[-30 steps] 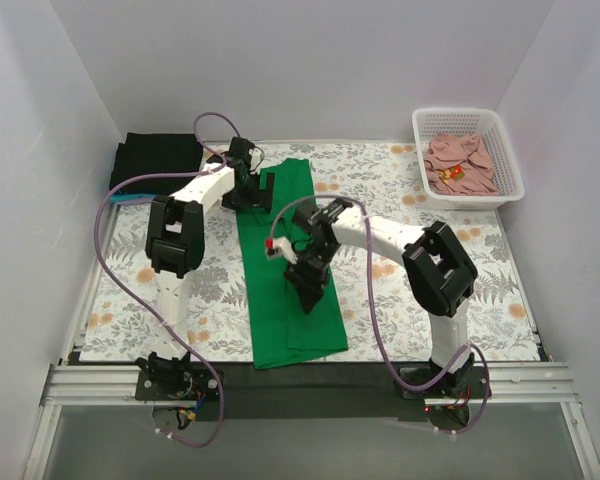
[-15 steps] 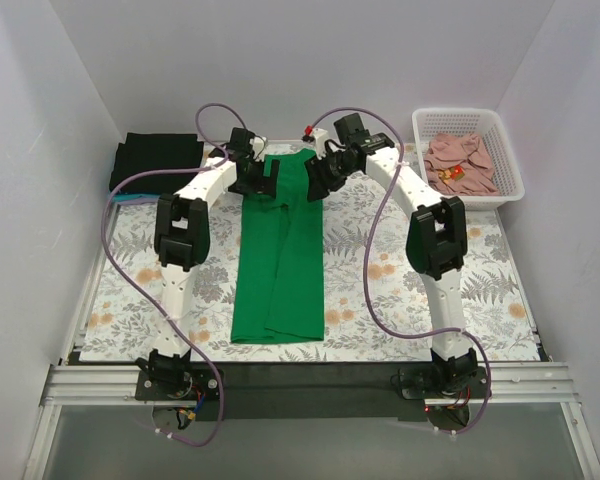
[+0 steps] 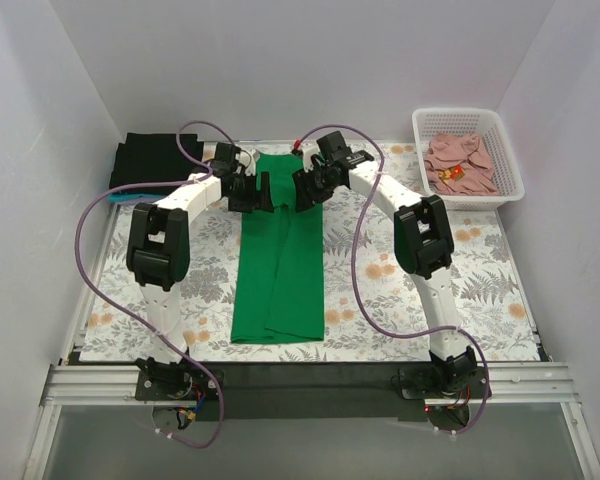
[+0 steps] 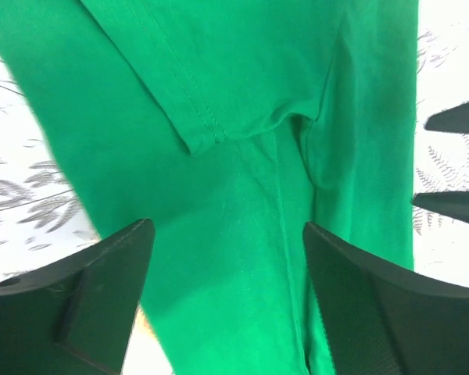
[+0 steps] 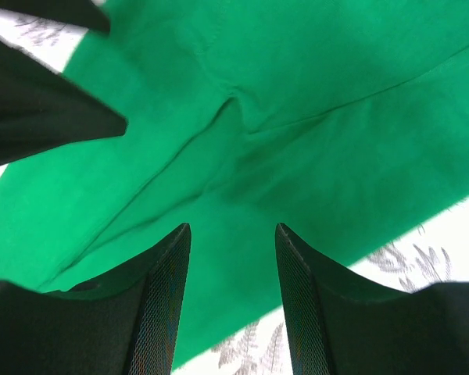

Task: Fold and stack the t-shirts
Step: Fold the tshirt

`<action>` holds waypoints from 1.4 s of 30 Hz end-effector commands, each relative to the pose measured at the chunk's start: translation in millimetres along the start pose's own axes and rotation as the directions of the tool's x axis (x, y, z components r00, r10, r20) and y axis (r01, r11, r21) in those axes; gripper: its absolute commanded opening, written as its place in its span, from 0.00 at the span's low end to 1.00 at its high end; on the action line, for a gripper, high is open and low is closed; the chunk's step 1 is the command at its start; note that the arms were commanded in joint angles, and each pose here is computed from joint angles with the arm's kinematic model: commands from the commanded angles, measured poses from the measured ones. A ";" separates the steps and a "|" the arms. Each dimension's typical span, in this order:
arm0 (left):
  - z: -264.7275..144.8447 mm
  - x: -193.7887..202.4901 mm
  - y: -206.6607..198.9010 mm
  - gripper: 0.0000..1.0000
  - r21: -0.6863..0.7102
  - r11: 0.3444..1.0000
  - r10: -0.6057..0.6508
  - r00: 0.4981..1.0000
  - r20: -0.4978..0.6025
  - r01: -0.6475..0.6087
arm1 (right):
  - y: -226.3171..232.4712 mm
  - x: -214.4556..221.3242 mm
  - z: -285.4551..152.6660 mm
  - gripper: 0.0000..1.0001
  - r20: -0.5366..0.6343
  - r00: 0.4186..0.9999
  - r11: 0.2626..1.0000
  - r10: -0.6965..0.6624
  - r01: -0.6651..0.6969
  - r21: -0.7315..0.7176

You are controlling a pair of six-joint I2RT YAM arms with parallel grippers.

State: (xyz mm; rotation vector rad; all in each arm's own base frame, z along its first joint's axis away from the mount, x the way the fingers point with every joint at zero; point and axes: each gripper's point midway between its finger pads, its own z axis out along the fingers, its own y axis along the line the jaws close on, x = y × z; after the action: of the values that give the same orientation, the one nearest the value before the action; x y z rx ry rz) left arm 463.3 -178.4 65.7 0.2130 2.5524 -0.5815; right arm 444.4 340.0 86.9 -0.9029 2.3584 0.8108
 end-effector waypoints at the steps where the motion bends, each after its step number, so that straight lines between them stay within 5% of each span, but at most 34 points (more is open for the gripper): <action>1: 7.5 6.3 -5.8 0.68 0.043 0.999 -0.023 1.000 -0.008 0.023 | -11.1 2.7 22.4 0.54 0.009 0.999 0.999 0.033 -0.033 0.025; 13: 49.7 31.1 24.7 0.61 -0.037 0.997 -0.065 0.996 -0.064 0.063 | -56.1 20.3 53.2 0.54 -0.014 0.999 0.991 0.044 -0.042 0.124; 21: 77.1 -1.0 46.5 0.62 -0.044 0.995 -0.085 0.996 -0.022 0.084 | -82.6 2.2 54.7 0.56 0.035 0.999 0.985 -0.006 0.000 0.171; 24: 76.3 -12.0 43.4 0.63 -0.019 0.994 -0.111 0.994 -0.008 0.111 | -92.8 -17.5 45.5 0.65 0.077 0.996 0.975 -0.053 0.035 0.218; 28: 42.5 -50.5 26.6 0.74 0.001 0.997 -0.076 0.993 0.087 0.076 | -88.7 -62.2 10.9 0.77 0.171 0.975 0.971 -0.139 0.100 0.218; 30: 16.8 -72.2 19.9 0.89 0.006 0.998 -0.059 0.987 0.146 0.059 | -77.4 -79.4 -13.0 0.80 0.201 0.961 0.963 -0.191 0.144 0.227; 33: -66.4 -117.5 -11.2 0.96 0.048 0.998 0.027 0.951 0.308 -0.044 | -47.5 -93.6 -54.6 0.84 0.236 0.938 0.956 -0.256 0.208 0.207; 37: -138.8 -93.6 -33.4 0.96 0.177 0.966 0.118 0.931 0.344 -0.188 | 11.0 -84.5 -106.3 0.85 0.240 0.909 0.939 -0.341 0.318 0.132; 40: -195.3 -57.4 -58.4 0.96 0.259 0.879 0.281 0.874 0.398 -0.401 | 58.0 -42.3 -128.2 0.88 0.176 0.888 0.905 -0.425 0.423 0.050; 42: -209.7 -21.5 -58.1 0.93 0.246 0.876 0.307 0.872 0.381 -0.416 | 79.1 1.3 -135.3 0.86 0.109 0.881 0.887 -0.460 0.462 0.005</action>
State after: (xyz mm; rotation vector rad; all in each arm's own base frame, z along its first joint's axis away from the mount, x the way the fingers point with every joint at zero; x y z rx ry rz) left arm 437.4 -128.9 245.8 0.4020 2.0925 -0.7246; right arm 428.2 292.9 201.3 -1.0945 2.0087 0.6104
